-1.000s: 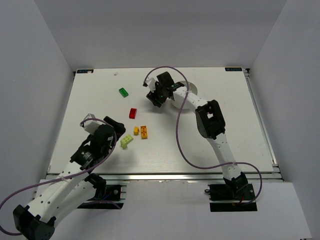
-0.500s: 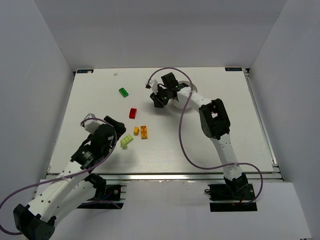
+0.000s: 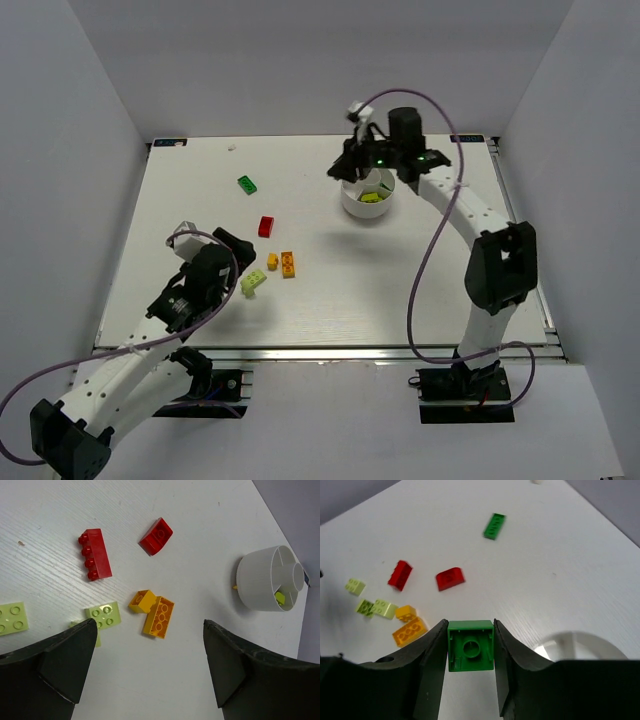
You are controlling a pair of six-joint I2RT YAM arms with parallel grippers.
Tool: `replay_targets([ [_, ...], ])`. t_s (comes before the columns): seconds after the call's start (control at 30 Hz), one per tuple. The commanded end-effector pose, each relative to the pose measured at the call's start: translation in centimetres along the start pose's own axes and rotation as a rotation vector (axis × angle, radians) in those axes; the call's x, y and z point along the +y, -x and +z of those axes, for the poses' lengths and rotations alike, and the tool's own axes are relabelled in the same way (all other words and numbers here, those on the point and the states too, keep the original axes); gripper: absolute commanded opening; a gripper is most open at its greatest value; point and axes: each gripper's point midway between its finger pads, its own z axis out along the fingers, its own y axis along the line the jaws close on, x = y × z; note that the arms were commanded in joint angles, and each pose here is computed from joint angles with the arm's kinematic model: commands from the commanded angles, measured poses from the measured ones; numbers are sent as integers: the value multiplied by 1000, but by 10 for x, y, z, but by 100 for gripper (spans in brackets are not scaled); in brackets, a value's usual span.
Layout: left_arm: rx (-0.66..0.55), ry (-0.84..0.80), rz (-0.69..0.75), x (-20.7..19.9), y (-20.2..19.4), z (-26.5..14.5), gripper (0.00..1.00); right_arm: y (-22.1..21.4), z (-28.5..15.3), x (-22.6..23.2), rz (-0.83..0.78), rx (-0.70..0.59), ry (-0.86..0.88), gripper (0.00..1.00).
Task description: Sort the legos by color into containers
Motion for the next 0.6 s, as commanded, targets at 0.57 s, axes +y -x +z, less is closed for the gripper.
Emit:
replay_targets([
  [0.57, 20, -58, -1, -22, 0, 5, 95, -54, -96, -171, 563, -89, -382, 0],
])
